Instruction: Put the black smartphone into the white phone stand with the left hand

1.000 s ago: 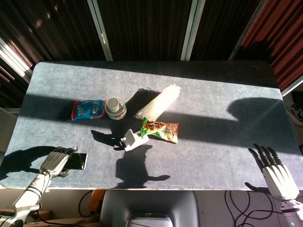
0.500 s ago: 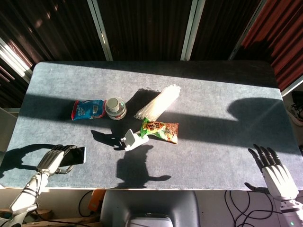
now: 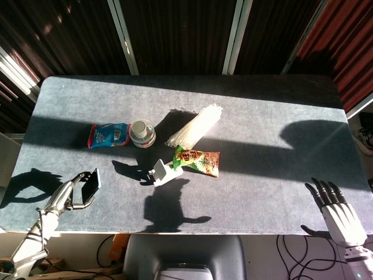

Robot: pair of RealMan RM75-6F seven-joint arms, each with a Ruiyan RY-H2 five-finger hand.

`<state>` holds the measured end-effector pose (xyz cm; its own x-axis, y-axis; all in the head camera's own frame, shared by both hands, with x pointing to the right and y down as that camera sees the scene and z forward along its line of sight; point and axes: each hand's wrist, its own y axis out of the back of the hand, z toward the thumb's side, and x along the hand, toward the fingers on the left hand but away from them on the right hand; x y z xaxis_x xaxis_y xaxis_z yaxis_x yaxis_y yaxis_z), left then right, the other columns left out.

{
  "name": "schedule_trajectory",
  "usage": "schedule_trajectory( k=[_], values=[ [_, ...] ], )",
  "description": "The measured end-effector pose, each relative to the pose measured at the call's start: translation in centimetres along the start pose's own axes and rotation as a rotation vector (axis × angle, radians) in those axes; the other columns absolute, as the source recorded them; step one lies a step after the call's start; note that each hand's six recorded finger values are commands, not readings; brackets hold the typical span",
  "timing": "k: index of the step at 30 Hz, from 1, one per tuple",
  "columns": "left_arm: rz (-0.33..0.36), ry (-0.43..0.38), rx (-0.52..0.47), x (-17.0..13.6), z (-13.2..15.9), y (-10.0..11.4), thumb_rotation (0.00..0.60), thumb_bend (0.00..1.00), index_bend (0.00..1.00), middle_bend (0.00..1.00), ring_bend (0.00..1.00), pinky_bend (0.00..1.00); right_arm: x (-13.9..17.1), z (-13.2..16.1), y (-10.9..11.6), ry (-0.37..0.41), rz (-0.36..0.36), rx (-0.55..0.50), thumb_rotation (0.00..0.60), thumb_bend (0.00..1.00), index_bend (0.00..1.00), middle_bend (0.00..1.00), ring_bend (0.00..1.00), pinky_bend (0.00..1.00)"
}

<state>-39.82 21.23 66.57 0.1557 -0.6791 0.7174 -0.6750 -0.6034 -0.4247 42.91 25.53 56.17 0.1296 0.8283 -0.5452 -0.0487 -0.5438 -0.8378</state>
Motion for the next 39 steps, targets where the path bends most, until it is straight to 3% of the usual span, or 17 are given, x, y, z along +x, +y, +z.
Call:
schedule_trajectory(
  k=[9,25,39],
  values=[
    [0.122,-0.074,-0.172,1.1,4.2,-0.7,0.600,0.46,0.92,1.00,0.72,0.22,-0.1,0.0,-0.1,0.001,0.005,0.003,0.600,0.11,0.00,0.00,0.00,0.00],
    [0.164,-0.188,-0.231,5.2,9.7,-7.9,0.600,0.46,0.92,1.00,0.72,0.21,-0.4,-0.2,-0.2,-0.004,0.014,0.003,0.600,0.11,0.00,0.00,0.00,0.00],
    [0.158,-0.215,-0.237,7.3,13.0,-10.8,0.600,0.47,0.92,1.00,0.72,0.20,-0.4,-0.2,-0.3,-0.003,0.020,0.006,0.600,0.11,0.00,0.00,0.00,0.00]
  ],
)
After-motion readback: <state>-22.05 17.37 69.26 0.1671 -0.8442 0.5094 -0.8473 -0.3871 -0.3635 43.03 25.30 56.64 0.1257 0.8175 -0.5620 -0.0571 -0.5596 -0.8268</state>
